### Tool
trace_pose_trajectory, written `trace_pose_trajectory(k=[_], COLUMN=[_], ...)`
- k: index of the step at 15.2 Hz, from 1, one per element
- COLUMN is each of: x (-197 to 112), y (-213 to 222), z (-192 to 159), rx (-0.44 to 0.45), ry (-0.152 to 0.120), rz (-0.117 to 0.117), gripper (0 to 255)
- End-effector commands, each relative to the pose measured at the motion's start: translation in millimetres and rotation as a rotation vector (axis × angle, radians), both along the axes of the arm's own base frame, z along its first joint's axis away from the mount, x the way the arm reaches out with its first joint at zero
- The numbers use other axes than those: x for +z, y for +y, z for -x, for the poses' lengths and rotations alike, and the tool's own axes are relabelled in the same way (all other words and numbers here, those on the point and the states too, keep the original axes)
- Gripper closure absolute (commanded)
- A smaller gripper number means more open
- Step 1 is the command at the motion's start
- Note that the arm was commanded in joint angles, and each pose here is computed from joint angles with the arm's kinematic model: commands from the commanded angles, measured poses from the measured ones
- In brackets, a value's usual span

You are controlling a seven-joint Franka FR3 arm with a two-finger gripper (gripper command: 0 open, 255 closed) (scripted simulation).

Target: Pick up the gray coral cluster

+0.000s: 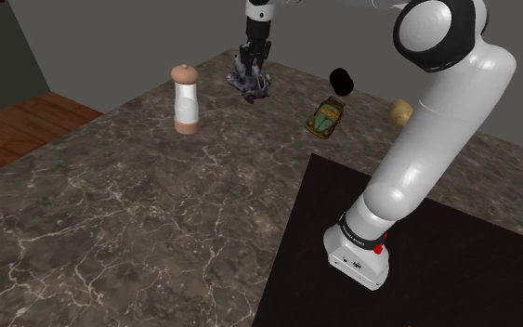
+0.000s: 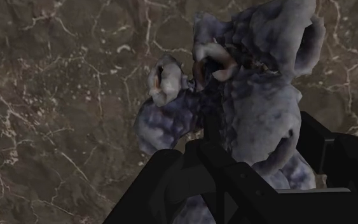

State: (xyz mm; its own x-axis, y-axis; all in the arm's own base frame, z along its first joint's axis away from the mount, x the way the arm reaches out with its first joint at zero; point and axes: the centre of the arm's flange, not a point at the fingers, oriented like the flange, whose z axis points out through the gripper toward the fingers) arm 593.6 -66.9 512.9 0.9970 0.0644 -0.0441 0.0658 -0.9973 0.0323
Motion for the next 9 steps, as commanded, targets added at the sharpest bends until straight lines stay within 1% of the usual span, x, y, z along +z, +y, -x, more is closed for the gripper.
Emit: trace_pose_trajectory(k=[1, 9], x=[4, 46], y=[-1, -1], z=[0, 0], rx=[-0.001, -0.001], ry=[0.003, 0.003], rz=[0.000, 0.000], gripper=[255, 255])
